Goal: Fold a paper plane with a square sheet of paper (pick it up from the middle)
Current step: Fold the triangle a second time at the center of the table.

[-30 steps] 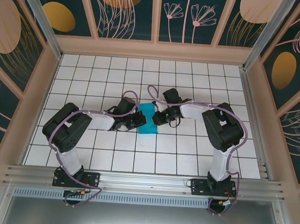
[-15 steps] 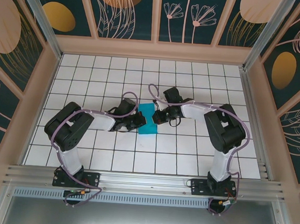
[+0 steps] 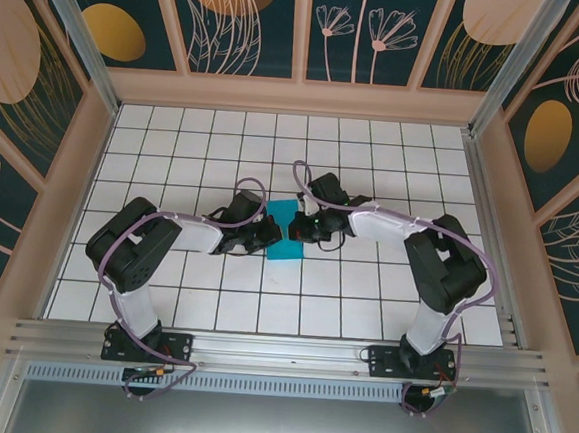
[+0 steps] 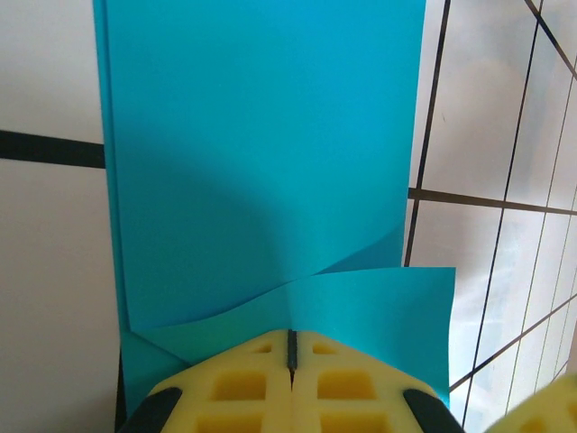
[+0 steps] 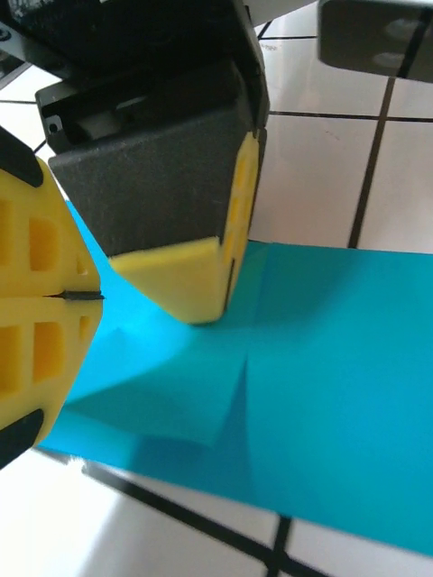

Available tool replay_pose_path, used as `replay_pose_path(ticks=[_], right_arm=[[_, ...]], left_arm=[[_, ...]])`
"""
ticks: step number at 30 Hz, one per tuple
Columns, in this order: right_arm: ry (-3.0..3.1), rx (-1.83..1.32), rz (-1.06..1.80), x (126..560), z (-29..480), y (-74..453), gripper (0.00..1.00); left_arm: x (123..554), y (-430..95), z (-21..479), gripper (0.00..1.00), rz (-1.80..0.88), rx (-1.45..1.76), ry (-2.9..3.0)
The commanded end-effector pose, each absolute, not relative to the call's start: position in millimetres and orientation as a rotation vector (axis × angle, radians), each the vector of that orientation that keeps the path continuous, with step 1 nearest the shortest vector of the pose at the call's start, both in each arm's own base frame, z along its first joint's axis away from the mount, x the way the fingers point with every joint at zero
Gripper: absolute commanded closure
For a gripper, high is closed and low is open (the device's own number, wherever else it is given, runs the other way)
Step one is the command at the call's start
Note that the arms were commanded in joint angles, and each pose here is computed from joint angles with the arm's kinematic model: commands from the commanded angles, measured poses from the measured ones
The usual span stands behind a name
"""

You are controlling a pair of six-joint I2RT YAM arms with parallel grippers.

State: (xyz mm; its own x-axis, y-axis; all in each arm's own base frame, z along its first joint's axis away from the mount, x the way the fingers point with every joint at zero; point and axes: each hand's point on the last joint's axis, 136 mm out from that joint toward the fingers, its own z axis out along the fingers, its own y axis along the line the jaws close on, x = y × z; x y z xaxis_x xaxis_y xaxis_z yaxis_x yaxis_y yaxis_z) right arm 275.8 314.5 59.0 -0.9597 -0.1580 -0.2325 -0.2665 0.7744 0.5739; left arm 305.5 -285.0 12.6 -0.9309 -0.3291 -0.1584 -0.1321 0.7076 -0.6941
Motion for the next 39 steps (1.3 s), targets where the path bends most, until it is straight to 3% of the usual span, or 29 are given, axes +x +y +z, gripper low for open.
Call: replay_pose_path(ticks=[1, 22, 39], right_arm=[[2.879, -0.16, 0.892, 271.7, 44.5, 311.0, 1.0], [2.936, -0.204, 0.834, 271.4, 22.5, 320.6, 1.0], [3.07, -0.25, 0.638, 235.1, -6.2, 276.1, 1.0]], left_arm=[[273.9, -255.2, -39.7, 1.0, -0.827, -0.472, 2.828], [272.4, -255.0, -42.7, 1.0, -0.817, -0.491, 2.838], [264.1, -240.4, -56.1, 1.0, -0.716, -0.548, 2.873]])
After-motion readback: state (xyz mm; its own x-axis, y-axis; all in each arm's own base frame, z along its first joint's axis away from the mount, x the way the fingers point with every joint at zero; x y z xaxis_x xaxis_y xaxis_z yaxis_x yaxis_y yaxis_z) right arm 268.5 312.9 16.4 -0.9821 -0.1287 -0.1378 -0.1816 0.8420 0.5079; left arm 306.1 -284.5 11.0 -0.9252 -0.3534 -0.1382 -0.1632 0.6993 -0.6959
